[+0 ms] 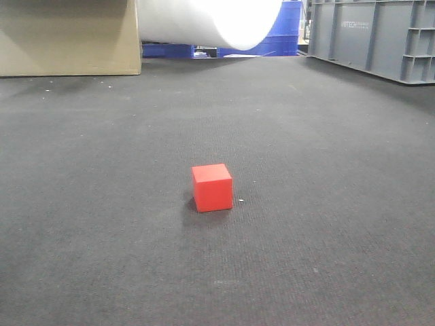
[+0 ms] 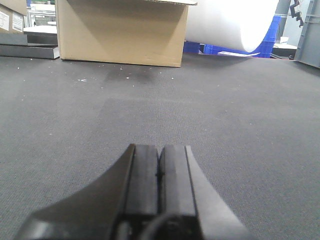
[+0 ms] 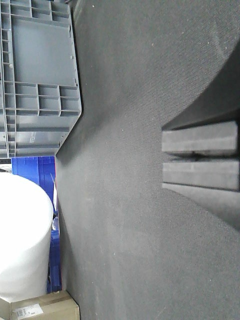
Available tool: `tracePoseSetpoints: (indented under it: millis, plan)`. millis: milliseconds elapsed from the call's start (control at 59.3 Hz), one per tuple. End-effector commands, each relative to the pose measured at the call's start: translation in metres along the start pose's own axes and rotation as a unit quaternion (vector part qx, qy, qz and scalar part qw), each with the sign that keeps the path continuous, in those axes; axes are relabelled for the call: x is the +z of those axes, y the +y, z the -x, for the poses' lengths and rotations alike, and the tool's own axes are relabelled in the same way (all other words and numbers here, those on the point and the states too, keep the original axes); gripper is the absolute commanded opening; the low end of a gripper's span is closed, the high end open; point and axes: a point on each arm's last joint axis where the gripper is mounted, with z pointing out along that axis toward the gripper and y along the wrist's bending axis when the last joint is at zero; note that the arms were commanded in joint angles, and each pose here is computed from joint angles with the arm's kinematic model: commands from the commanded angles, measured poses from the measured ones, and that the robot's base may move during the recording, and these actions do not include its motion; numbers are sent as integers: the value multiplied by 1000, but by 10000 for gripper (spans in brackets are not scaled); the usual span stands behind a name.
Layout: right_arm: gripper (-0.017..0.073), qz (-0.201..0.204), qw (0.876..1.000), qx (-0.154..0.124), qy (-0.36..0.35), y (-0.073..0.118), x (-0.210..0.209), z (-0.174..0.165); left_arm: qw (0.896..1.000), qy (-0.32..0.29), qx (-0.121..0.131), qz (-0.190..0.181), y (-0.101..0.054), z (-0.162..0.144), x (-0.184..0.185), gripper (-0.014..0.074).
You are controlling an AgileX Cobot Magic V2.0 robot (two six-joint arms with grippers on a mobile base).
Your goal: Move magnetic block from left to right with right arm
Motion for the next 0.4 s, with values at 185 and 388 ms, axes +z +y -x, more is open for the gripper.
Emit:
tracePoseSetpoints:
  millis: [185, 388]
  plan:
    - [48, 3, 998, -5, -55, 1, -2, 10, 999, -46, -2, -3, 0, 5, -1, -115]
    - [48, 3, 998, -5, -55, 1, -2, 10, 999, -46, -2, -3, 0, 5, -1, -116]
